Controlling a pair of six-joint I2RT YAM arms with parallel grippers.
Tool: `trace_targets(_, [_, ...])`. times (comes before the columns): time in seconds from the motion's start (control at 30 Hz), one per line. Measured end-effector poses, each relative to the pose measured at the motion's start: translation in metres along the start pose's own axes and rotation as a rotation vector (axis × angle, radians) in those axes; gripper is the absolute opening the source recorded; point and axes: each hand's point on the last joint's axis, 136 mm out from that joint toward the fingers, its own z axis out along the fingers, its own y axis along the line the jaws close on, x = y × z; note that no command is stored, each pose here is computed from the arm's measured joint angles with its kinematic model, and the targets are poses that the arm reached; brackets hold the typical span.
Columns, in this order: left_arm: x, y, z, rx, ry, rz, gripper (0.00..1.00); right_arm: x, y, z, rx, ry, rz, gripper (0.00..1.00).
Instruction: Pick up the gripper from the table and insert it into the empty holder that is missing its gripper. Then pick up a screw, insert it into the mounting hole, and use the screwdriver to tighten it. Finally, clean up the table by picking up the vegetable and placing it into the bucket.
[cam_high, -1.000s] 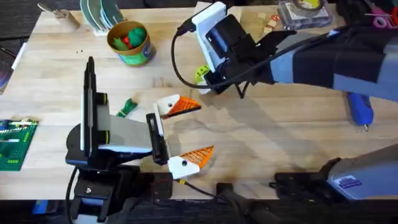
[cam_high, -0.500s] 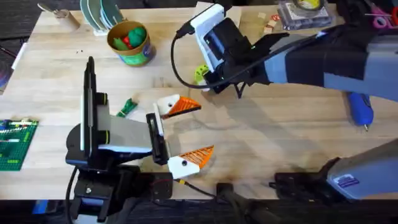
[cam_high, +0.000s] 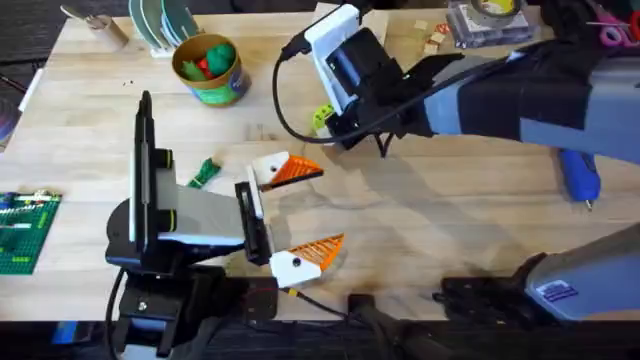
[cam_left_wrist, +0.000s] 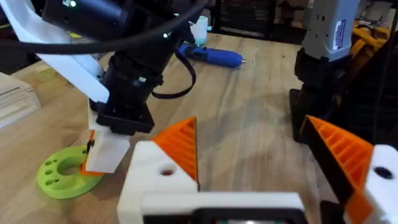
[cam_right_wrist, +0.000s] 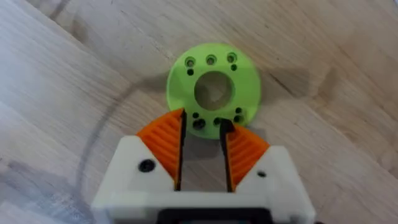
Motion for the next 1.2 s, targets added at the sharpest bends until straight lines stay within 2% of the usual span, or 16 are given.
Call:
trace_targets(0.13, [0.0000,0.0000,0.0000,0.000,0.000,0.000,0.991,0.0006,0.0040,0.0009,-0.005,0.002,-0.008,0.347])
trace_targets(0.37, [0.0000,-0.0001,0.0000,0.000,0.000,0.000,0.991,-0.0009,0.0048,0.0033,-0.005,0.000,-0.013,0.219])
trace_targets(0.47, [0.0000,-0.0001,0.0000,0.000,0.000,0.000,0.991,-0.0019,0.0051,0.0031,-0.006,-0.003,-0.013,0.125])
trace_targets(0.7, [0.0000,0.0000,0.0000,0.000,0.000,0.000,0.991,-0.0031,0.0051,0.0027,-0.006,-0.006,-0.013,0.011])
trace_targets(1.2, [0.0000,0.0000,0.0000,0.000,0.000,0.000,0.991,-0.0008,0.0040,0.0022,0.000,0.009,-0.044,0.007])
